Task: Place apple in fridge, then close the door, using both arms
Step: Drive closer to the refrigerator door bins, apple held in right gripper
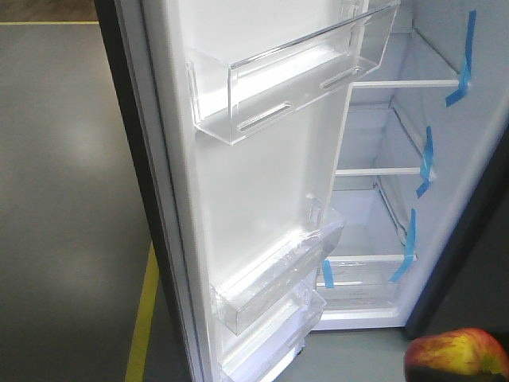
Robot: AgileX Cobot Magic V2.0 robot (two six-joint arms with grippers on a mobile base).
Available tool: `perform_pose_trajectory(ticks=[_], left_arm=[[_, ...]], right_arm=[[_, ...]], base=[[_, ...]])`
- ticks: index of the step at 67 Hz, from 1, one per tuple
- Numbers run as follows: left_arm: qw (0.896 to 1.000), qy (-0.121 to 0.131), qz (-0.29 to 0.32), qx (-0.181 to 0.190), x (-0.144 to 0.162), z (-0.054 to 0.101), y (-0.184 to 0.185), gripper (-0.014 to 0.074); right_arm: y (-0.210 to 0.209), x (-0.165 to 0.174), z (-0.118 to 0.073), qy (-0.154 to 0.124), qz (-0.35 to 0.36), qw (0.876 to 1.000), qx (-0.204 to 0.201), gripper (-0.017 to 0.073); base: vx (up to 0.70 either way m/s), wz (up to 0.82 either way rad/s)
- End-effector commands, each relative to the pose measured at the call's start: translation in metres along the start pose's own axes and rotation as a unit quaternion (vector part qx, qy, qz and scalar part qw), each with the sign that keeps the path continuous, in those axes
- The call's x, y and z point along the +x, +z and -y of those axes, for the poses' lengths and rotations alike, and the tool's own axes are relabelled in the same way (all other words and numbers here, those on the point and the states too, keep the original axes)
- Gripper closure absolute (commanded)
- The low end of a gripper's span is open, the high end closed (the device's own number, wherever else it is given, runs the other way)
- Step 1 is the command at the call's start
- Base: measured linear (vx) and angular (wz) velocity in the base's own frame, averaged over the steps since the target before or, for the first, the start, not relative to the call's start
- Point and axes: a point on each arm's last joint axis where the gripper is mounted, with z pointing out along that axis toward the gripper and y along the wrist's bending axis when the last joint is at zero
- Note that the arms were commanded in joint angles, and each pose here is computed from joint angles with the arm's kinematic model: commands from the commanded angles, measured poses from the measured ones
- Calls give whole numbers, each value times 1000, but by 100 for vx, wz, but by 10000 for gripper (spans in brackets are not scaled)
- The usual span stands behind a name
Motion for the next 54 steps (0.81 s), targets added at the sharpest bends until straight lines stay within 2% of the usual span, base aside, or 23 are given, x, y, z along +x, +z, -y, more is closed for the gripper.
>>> perform_pose_trajectory(ticks=[1, 54], left_arm=[[999, -5, 47, 4, -13, 1, -1, 600], [999, -5, 47, 4, -13, 1, -1, 600]], right_arm=[[-5, -12, -1, 3, 41, 999, 1, 473], [-5, -12, -1, 3, 41, 999, 1, 473]], base=[[6, 1], [3, 0]])
